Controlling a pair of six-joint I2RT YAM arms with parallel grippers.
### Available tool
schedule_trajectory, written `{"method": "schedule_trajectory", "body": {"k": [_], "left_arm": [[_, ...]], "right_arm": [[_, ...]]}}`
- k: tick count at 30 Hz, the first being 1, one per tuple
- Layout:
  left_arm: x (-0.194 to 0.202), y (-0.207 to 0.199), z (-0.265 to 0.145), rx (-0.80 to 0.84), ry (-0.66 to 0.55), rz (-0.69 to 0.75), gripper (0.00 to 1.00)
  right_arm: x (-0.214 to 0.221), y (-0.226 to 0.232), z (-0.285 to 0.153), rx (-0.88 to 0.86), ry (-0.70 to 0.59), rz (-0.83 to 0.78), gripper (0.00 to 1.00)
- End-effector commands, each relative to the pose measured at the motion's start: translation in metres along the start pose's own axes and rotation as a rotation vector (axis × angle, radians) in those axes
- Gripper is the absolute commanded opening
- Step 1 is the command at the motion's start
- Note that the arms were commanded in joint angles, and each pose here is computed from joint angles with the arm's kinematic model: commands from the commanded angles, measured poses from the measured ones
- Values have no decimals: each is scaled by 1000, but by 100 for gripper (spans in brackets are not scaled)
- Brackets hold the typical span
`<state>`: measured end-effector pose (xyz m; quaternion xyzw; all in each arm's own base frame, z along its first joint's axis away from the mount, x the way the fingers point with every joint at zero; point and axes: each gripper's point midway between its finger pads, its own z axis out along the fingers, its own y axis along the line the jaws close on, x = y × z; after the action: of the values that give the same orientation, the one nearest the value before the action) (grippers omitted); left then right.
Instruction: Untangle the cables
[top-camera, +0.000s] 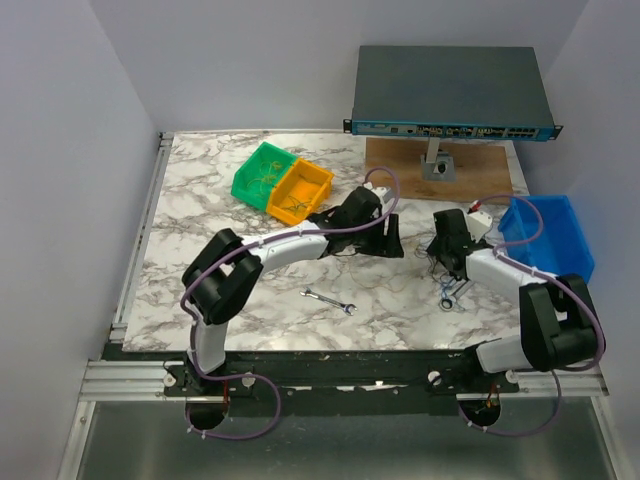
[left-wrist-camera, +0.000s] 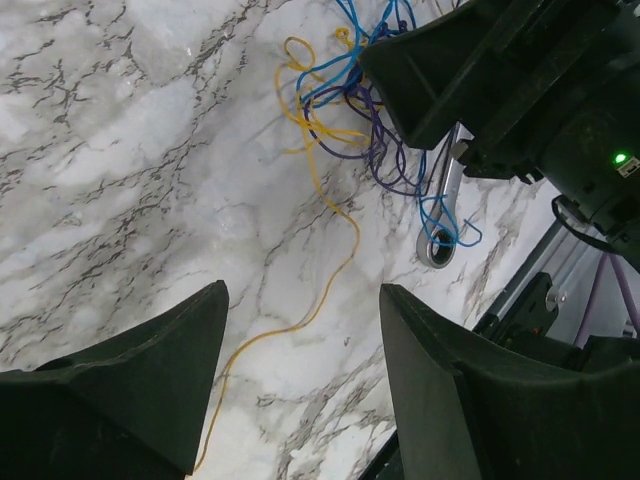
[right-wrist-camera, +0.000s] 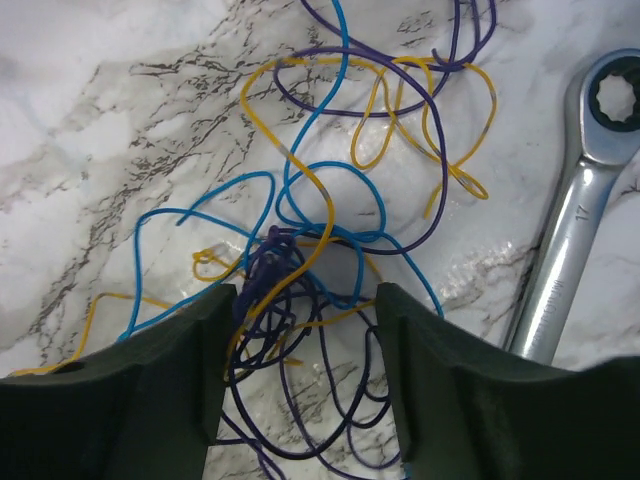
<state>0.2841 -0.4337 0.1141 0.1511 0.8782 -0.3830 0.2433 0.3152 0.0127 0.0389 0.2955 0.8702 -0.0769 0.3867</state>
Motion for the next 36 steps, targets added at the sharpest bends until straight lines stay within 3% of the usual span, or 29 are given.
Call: {"method": "schedule_trajectory", "body": {"k": [1,4,6,12,16,20,23,25,26,30,36], "left_arm": [[-8,-21,15,88,-1,-37,62],[-6,-21,26,90,18,-56,60],[-3,-19,35,91,36,-72,60],[0,-18,48,91,54,-106,53],[5,-12,52,64,68,-122,44],[11,-8,56,61,83,-138,25],[16,-12,60,88,99,-148,18],[16,-19,62,127,106,-151,3],[14,-21,61,133,103,-148,0],[-8,-4,40,63,38,-119,0],[-58,31,-34,-8,-97,-88,0]], "right_arm": [[-9,17,8,-38,-8,23,56],[-8,16,4,-58,-14,40,34],[-10,17,1,-74,-20,44,28],[-10,21,-3,-98,-11,45,26],[-10,21,-4,-101,-13,47,26],[-14,22,-6,-109,-21,57,26],[-15,23,-7,-110,-24,63,26],[-16,23,-8,-111,-28,70,26],[-17,21,-9,-106,-32,75,24],[-24,5,-14,-49,-77,119,17],[-36,-25,-20,9,-133,246,5]]}}
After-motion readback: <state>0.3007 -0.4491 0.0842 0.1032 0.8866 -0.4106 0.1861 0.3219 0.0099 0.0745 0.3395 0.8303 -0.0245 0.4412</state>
